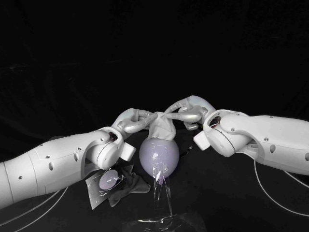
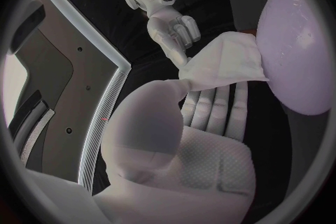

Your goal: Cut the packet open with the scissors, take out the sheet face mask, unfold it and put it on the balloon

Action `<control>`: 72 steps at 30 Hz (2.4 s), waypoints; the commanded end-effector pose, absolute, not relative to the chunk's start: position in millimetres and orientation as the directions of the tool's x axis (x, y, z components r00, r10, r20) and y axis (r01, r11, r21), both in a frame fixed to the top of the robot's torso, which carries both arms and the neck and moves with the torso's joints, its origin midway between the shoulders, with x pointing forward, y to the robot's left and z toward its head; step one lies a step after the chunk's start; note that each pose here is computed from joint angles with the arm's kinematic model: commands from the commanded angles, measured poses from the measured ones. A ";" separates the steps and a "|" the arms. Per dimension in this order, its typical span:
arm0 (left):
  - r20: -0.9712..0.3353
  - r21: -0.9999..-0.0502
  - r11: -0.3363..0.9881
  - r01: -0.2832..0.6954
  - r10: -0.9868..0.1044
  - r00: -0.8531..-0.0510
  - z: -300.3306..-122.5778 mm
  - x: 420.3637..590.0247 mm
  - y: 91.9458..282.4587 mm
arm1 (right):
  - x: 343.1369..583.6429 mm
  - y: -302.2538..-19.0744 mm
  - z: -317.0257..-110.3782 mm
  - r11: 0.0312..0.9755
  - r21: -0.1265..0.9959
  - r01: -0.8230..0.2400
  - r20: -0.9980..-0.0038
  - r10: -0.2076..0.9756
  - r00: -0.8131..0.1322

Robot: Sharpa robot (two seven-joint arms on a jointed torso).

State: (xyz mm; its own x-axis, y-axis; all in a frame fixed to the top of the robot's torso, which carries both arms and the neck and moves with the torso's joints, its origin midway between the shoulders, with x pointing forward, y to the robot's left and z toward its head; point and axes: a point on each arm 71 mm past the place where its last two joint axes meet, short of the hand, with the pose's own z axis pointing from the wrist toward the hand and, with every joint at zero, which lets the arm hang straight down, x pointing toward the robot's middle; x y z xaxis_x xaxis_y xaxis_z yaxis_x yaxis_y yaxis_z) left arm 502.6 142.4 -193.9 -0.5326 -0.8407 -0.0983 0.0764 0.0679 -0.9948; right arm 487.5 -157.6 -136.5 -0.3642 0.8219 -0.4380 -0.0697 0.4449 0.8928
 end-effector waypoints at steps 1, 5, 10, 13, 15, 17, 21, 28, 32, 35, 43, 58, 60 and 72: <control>-0.060 -0.998 0.035 0.056 -0.827 -0.558 -192.6 501.5 139.7 | 487.3 -156.0 -136.1 0.452 0.888 -0.082 -0.447 0.811 -0.377; -0.045 -0.999 0.022 0.048 -0.825 -0.563 -192.6 501.2 140.0 | 487.6 -156.3 -136.1 0.453 0.888 -0.081 -0.448 0.811 -0.376; -0.003 -1.000 -0.015 0.027 -0.817 -0.576 -192.3 500.5 139.8 | 488.8 -157.3 -136.3 0.455 0.887 -0.080 -0.450 0.812 -0.372; 0.021 -0.999 -0.036 0.014 -0.812 -0.583 -192.2 500.2 139.9 | 489.4 -157.8 -136.5 0.457 0.886 -0.079 -0.451 0.812 -0.371; 0.043 -0.999 -0.054 0.002 -0.809 -0.586 -192.1 500.1 140.0 | 489.7 -158.0 -136.6 0.458 0.886 -0.078 -0.452 0.812 -0.370; 0.065 -0.997 -0.072 -0.012 -0.805 -0.589 -192.2 500.0 140.3 | 490.0 -158.1 -136.6 0.459 0.885 -0.078 -0.453 0.811 -0.369; 0.100 -0.995 -0.097 -0.037 -0.799 -0.592 -192.6 499.9 140.9 | 490.3 -158.2 -136.6 0.460 0.885 -0.078 -0.454 0.811 -0.368; 0.126 -0.992 -0.110 -0.064 -0.795 -0.593 -193.7 500.1 142.4 | 490.6 -158.1 -136.6 0.461 0.884 -0.079 -0.456 0.811 -0.366; 0.130 -0.992 -0.108 -0.072 -0.796 -0.592 -194.2 500.3 142.9 | 490.5 -157.7 -136.5 0.461 0.884 -0.080 -0.456 0.811 -0.366; 0.129 -0.992 -0.104 -0.076 -0.798 -0.589 -194.6 500.4 143.0 | 490.3 -157.4 -136.5 0.461 0.884 -0.080 -0.456 0.811 -0.367; 0.120 -0.993 -0.093 -0.077 -0.800 -0.588 -195.2 500.6 142.8 | 489.7 -156.5 -136.4 0.462 0.883 -0.082 -0.457 0.808 -0.370; 0.118 -0.993 -0.090 -0.076 -0.800 -0.588 -195.2 500.6 143.7 | 492.4 -157.5 -137.0 0.478 0.875 -0.077 -0.472 0.806 -0.356; 0.117 -0.993 -0.089 -0.077 -0.800 -0.588 -195.3 500.5 143.8 | 492.6 -157.4 -137.1 0.480 0.874 -0.077 -0.473 0.806 -0.355; 0.085 -0.996 -0.050 -0.075 -0.810 -0.581 -197.0 501.1 145.0 | 492.8 -156.2 -137.0 0.484 0.872 -0.080 -0.479 0.805 -0.351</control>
State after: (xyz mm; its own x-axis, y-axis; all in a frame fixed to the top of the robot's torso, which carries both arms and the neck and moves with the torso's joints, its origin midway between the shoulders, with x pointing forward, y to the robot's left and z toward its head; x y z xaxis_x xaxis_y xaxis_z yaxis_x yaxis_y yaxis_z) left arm 501.1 146.2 -197.9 -0.5752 -0.8118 0.1008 -0.0805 -0.0665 -0.9945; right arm 492.8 -157.1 -138.0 -0.3523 0.8117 -0.4658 -0.0662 0.4749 0.8775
